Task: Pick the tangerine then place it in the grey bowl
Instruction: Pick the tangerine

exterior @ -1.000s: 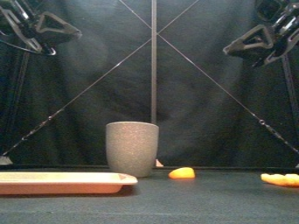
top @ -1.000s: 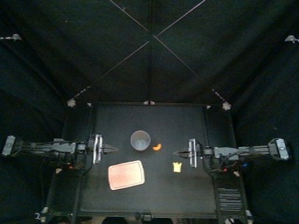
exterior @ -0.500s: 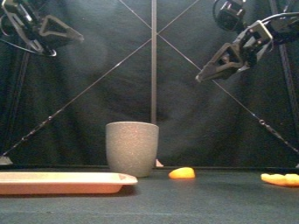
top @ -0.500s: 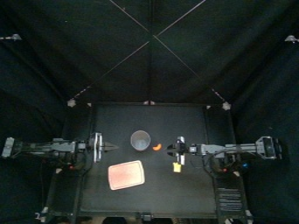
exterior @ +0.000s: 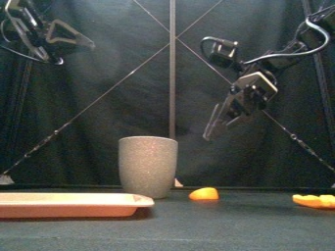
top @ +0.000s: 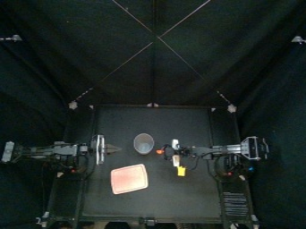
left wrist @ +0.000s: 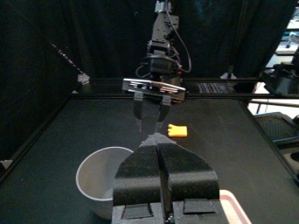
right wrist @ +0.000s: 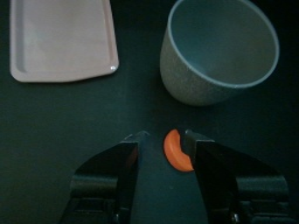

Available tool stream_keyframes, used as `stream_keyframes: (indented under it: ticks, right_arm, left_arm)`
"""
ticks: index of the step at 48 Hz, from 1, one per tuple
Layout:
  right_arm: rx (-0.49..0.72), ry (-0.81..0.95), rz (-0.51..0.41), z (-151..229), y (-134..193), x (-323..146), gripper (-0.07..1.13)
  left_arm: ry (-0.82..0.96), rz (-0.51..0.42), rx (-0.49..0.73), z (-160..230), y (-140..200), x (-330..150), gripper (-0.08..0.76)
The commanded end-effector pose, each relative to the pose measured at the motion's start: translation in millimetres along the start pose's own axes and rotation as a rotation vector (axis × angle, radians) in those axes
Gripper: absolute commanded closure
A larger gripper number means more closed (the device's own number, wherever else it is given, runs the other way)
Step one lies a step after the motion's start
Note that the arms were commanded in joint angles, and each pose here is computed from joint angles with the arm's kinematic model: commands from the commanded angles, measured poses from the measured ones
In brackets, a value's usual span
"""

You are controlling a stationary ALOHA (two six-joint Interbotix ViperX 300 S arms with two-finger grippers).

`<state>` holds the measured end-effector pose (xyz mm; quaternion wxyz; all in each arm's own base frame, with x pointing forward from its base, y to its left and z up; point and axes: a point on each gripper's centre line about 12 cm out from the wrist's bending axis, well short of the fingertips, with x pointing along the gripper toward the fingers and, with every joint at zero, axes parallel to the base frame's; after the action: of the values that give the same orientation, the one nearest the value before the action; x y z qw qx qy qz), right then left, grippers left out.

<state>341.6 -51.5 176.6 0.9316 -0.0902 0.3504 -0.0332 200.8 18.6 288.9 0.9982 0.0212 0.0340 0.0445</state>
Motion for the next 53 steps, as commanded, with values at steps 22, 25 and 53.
stream_keyframes:
  ticks: [22,25,53]
  right_arm:
    - [-0.018,0.204,-0.028,-13.6,-22.0,48.1,0.26]
    - [-0.019,0.200,-0.024,-15.4,-21.0,51.9,0.26]
    - [0.096,0.247,-0.020,-35.6,-25.3,71.8,0.30]
  left_arm:
    - [0.016,0.005,-0.001,-8.6,0.8,0.0,0.604]
    - [0.016,0.005,0.002,-8.6,0.8,0.0,0.604]
    - [-0.015,0.005,0.001,-4.7,0.8,-1.8,0.604]
